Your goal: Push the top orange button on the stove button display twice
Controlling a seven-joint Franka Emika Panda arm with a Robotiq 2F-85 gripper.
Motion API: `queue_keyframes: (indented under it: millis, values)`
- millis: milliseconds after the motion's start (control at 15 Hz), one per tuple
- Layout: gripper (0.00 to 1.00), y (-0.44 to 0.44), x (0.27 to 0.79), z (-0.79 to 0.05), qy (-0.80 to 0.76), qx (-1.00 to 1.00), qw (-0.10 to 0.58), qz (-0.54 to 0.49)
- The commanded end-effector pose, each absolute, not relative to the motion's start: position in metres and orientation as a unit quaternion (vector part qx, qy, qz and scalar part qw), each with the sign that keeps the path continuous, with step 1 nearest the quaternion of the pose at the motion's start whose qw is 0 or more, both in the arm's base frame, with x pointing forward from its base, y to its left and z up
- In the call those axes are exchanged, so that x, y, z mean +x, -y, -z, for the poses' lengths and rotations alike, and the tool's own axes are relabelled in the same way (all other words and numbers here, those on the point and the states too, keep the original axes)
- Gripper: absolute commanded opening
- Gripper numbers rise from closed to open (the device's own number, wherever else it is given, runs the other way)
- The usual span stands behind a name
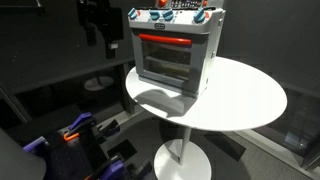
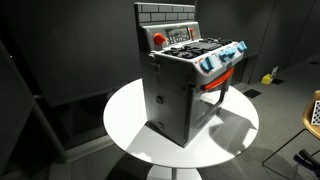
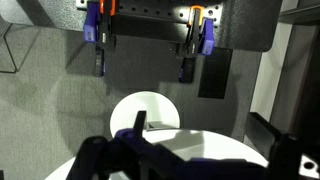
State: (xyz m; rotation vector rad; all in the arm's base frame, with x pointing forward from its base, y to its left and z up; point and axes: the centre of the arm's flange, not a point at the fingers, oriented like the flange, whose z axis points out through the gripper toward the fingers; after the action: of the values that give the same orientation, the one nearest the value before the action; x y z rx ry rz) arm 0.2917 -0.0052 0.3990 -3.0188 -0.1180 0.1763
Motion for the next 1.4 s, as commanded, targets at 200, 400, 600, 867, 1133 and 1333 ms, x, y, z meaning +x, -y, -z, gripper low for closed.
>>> queue_keyframes:
  millis: [200, 400, 600, 867, 1133, 1333]
  values:
    - [1.0, 0.005, 0.292, -0.398, 0.039, -0.996, 0.058, -0.061]
    - [1.0, 0.005, 0.292, -0.397, 0.039, -0.996, 0.058, -0.061]
    - [1.0, 0.008, 0.302, -0.409, 0.034, -0.997, 0.051, -0.048]
    - [1.0, 0.013, 0.321, -0.433, 0.032, -0.999, 0.039, -0.016]
    - [1.0, 0.021, 0.349, -0.465, 0.029, -0.999, 0.017, 0.036]
    - [1.0, 0.028, 0.376, -0.491, 0.028, -0.996, -0.002, 0.079]
